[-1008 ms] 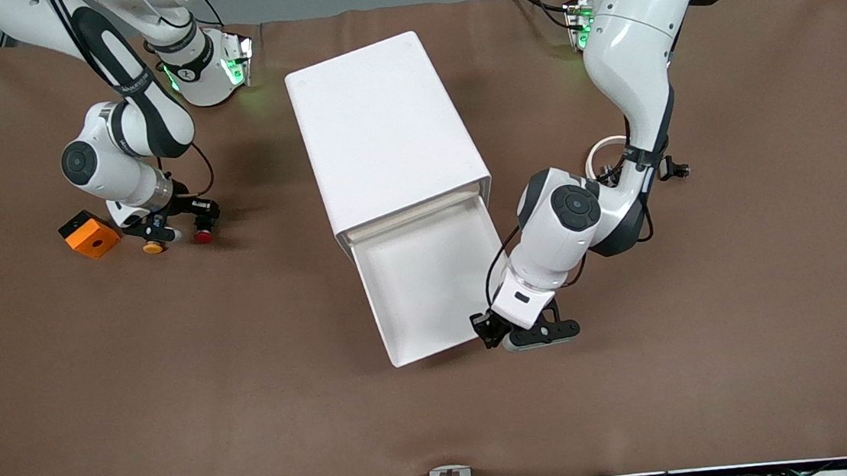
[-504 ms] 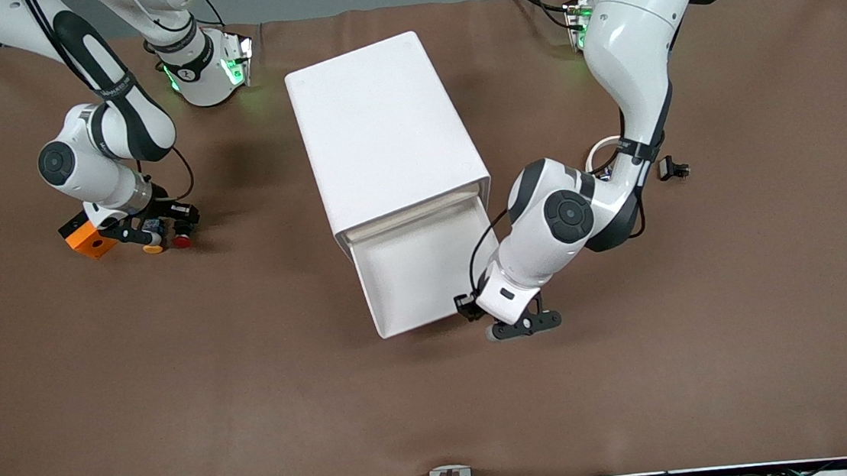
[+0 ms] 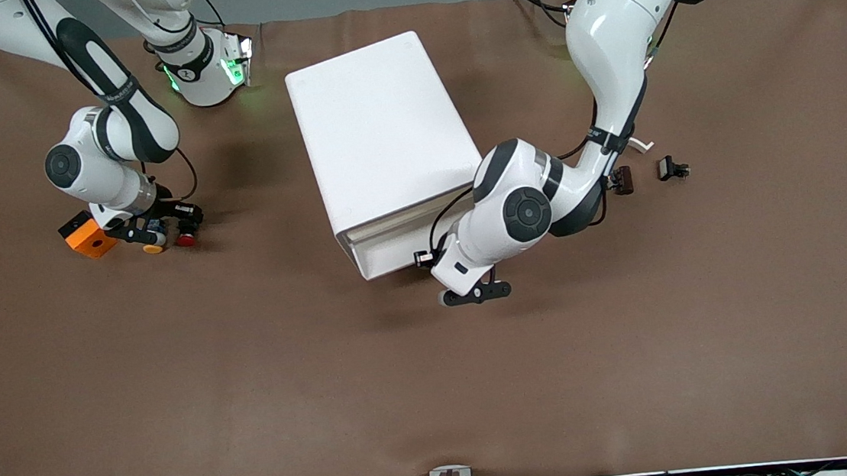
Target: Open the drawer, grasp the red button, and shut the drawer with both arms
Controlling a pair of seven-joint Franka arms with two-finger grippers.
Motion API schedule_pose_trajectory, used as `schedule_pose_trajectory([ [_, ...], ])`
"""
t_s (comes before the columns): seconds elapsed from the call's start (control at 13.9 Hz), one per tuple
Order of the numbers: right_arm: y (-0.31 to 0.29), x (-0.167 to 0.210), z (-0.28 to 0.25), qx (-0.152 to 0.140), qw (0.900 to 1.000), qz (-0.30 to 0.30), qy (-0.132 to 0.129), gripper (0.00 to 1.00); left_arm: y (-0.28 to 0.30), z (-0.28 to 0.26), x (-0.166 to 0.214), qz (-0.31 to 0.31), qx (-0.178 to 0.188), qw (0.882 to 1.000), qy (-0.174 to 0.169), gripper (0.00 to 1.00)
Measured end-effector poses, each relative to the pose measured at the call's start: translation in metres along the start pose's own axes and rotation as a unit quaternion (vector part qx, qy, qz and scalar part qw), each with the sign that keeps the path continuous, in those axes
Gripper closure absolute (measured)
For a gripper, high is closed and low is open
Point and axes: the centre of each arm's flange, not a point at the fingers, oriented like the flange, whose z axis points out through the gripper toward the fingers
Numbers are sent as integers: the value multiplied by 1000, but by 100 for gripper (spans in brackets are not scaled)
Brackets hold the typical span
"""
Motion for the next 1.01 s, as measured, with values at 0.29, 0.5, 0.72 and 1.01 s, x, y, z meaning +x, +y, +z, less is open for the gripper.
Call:
schedule_pose_trajectory([
  [0.29, -3, 5, -15, -6, 999, -3, -45, 24, 3, 7, -11, -6, 0, 999, -34, 88],
  [0.5, -17, 31, -97, -16, 996, -10, -83, 0, 6, 8, -15, -4, 0, 999, -41, 84],
  [0.72, -33, 51, -198, -20, 995, -20, -93, 0, 1, 5, -9, -7, -1, 999, -37, 56],
  [1.01, -49, 61, -305, -25, 994, -34, -101, 0, -38, -44, 46, -34, 2, 999, 27, 16],
])
